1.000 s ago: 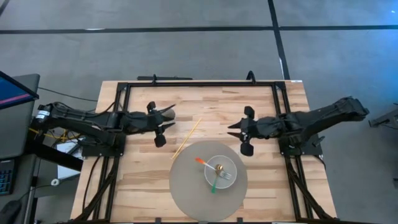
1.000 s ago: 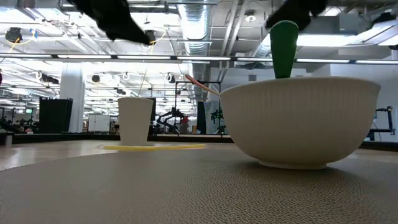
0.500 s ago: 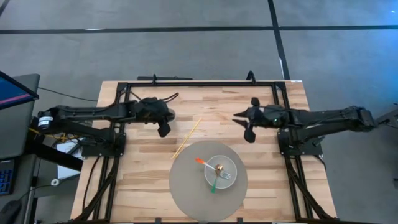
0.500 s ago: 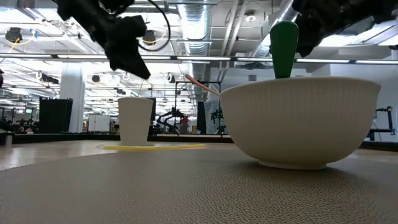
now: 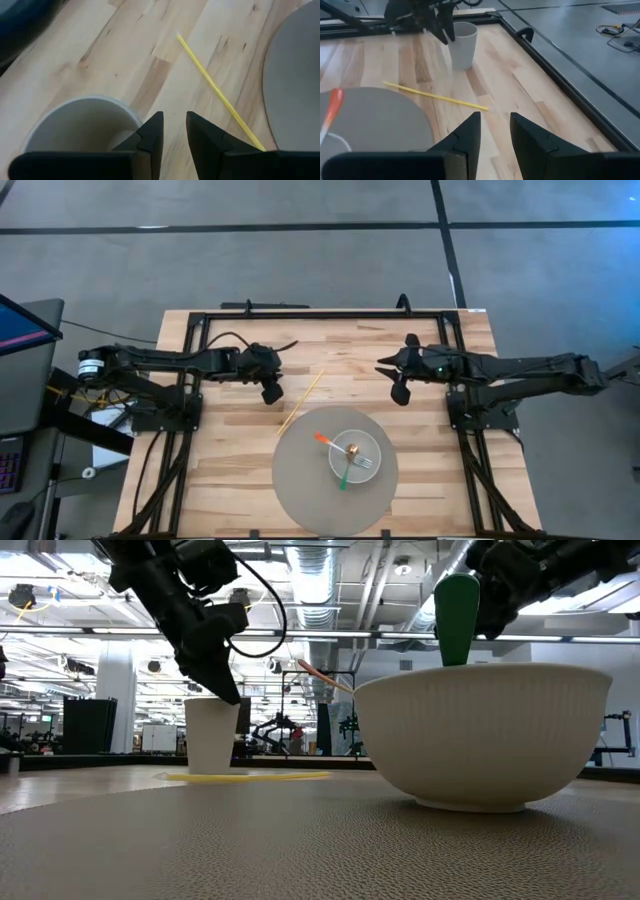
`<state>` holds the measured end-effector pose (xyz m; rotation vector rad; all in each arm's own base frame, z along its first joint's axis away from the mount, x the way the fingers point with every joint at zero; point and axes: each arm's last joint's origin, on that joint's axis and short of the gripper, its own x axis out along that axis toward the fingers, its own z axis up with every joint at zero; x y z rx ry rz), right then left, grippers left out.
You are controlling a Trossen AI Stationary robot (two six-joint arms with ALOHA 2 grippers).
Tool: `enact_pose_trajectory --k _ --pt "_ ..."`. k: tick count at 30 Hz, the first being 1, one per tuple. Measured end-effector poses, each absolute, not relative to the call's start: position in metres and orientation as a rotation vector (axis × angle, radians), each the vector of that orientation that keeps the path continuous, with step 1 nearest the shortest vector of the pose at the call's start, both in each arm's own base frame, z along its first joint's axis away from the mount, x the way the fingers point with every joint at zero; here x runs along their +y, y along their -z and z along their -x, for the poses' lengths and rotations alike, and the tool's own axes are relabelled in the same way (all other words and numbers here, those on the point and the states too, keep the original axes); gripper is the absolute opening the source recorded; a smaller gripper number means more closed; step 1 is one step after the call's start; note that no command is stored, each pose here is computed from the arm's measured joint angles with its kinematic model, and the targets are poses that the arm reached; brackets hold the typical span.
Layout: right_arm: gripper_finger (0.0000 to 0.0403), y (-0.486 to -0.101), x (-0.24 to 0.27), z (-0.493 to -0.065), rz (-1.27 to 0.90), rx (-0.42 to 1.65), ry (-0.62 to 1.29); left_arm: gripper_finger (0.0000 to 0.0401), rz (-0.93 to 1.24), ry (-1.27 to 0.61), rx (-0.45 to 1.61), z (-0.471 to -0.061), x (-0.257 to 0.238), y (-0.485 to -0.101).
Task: Pick & Place Utensil
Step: Put the white cup to the left side of the bowl on the placemat
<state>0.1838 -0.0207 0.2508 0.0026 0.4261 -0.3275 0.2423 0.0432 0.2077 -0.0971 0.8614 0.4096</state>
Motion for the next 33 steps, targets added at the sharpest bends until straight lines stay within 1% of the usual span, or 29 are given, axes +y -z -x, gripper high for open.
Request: enact_pose_trajectory --k 4,8,12,16,22,29,31,33 --pt "0.0099 -0.251 -0.021 -0.184 0.031 0.433 0.32 0.0085 0.098 -0.412 0.857 -0.242 0.043 -0.209" --pt "0.0099 -0.251 -0.021 -0.184 0.038 0.434 0.319 0.0085 0.097 -0.414 0.804 -0.238 0.043 -0.219" --pt "0.0099 -0.251 -0.021 -0.184 0.038 0.431 0.319 0.0085 0.08 -0.461 0.744 -0.231 0.043 -0.231" --pt "0.0099 -0.251 -0.021 -0.184 0.038 0.431 0.319 0.0085 0.079 -0.465 0.731 -0.228 0.043 -0.234" --pt "0.0099 -0.251 -0.021 -0.184 0.037 0.431 0.318 0.0085 0.09 -0.48 0.825 -0.217 0.041 -0.204" --pt "0.0099 -0.251 -0.021 -0.185 0.032 0.423 0.316 0.0084 0.075 -0.517 0.812 -0.211 0.041 -0.187" --pt "0.0099 -0.252 -0.021 -0.185 0.032 0.416 0.316 0.0074 0.072 -0.521 0.807 -0.211 0.041 -0.185" --pt "0.0099 -0.253 -0.021 -0.185 0.035 0.408 0.316 0.0053 0.072 -0.517 0.795 -0.212 0.041 -0.185"
